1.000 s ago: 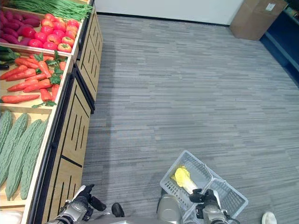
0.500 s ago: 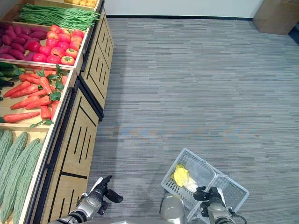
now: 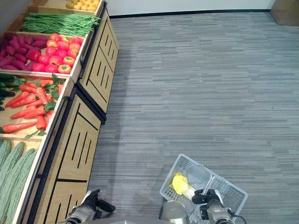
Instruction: Get the vegetables into the basket
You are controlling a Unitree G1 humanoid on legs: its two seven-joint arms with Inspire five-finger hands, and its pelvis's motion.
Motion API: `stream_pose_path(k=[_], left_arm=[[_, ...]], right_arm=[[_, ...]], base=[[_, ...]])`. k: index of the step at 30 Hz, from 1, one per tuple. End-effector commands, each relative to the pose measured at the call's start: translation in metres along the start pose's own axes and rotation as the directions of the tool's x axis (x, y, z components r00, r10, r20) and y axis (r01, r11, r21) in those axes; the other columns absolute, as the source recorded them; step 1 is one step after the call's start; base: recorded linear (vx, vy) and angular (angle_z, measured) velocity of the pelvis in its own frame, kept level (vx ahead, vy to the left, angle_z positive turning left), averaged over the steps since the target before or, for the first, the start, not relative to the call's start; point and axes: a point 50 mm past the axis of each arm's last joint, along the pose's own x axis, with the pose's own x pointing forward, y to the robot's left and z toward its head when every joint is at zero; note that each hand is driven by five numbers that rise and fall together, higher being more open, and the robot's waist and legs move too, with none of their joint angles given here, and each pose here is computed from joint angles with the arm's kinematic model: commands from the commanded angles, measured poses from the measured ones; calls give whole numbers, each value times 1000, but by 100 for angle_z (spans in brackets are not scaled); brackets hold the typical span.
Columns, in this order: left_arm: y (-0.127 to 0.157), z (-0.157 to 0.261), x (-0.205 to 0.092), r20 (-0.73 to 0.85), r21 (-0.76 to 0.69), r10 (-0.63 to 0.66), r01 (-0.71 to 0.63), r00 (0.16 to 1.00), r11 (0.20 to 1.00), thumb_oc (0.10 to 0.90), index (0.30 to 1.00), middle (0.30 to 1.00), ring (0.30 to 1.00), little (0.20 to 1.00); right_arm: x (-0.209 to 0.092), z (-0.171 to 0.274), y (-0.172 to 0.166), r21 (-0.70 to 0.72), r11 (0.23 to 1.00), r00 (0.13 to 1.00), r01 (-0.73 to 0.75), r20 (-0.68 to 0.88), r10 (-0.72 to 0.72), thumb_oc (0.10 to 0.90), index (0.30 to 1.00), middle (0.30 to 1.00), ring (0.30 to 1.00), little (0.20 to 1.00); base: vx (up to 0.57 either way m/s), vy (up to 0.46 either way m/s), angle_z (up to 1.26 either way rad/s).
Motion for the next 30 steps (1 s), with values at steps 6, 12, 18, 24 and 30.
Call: stream_pose_path(k=[6, 12, 18, 24, 30], left_arm=[[4, -3, 0, 8, -2, 32, -32, 999, 999, 900, 1000, 1000, 1000, 1000], [3, -8, -2, 2, 7, 33, -33, 999, 999, 900, 1000, 1000, 1000, 1000], [7, -14, -1, -11, 15, 43, -43, 999, 999, 900, 1000, 1000, 1000, 1000], [12, -14, 0, -9, 22, 48, -48, 999, 999, 900, 1000, 1000, 1000, 1000], [17, -14, 0, -12, 34, 44, -43, 999, 998, 900, 1000, 1000, 1000, 1000]], right_arm=[[-4, -33, -7, -126, 992, 996, 9, -82, -19, 400, 300, 300, 300, 300], [-5, -36, 0, -143, 990, 995, -8, -101, -6, 400, 300, 300, 300, 300], [-4, -28, 6, -169, 985, 996, -29, -88, 14, 400, 300, 300, 300, 300], [-2, -13, 11, -172, 984, 998, -44, -44, 37, 400, 300, 300, 300, 300], [-1, -3, 12, -151, 987, 999, -47, -18, 44, 400, 300, 300, 300, 300]], base=[[267, 40, -62], [245, 53, -39], [262, 120, -12], [228, 111, -24], [134, 93, -16]])
